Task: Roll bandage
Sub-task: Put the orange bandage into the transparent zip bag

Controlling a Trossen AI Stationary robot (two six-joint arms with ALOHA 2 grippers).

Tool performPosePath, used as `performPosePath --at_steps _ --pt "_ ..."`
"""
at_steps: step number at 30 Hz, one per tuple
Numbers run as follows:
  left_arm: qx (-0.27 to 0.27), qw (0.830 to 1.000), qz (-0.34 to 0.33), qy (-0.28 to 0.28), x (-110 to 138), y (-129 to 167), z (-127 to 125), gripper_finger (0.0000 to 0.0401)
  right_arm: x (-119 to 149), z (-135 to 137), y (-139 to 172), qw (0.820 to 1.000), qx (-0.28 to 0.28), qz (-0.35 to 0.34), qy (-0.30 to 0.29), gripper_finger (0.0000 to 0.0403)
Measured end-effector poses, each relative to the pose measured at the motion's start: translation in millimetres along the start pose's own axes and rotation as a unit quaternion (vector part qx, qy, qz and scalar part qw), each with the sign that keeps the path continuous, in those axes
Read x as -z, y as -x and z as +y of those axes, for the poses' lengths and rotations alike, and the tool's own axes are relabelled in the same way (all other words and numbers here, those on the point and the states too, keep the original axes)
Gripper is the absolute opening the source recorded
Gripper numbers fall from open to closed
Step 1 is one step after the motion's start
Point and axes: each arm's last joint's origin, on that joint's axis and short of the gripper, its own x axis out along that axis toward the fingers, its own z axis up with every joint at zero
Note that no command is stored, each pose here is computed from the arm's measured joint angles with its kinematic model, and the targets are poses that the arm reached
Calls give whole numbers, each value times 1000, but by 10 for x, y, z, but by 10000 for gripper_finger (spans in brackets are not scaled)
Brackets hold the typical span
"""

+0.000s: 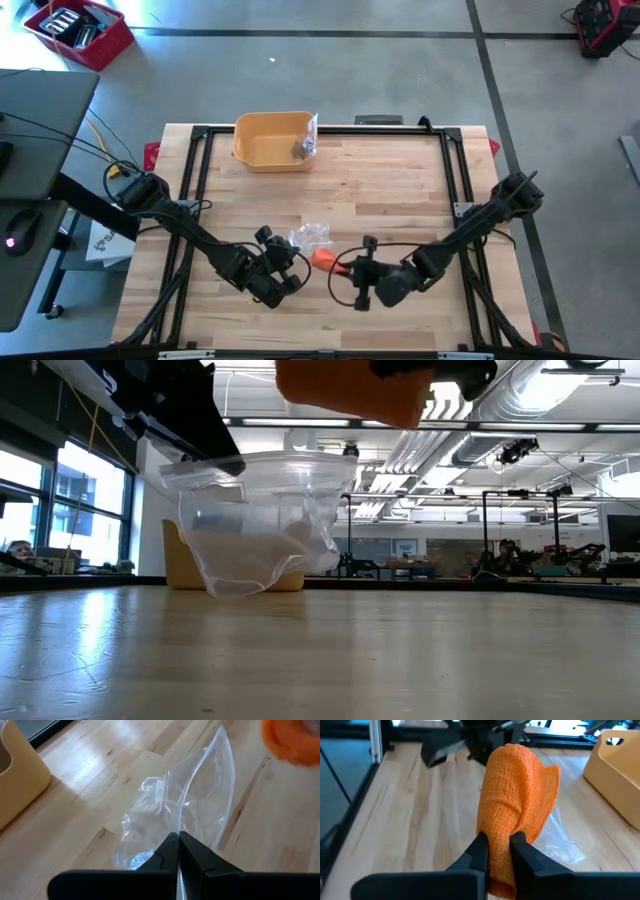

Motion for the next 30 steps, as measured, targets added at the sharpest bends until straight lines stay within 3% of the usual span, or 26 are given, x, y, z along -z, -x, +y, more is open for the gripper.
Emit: performPosePath --at_steps 6,18,24,30 --pt "1 1000 -2 -1 6 12 -8 1 -12 -53 -26 996 8 4 -85 30" --pt "-3 999 -29 26 20 66 -40 1 -77 -330 -243 987 -6 33 -154 30" --pt "-18 996 -71 56 -12 78 -52 1 17 -399 -317 985 -9 83 -153 31" --pt "-20 994 -87 64 -43 70 -62 1 63 -335 -376 985 -24 85 -150 30"
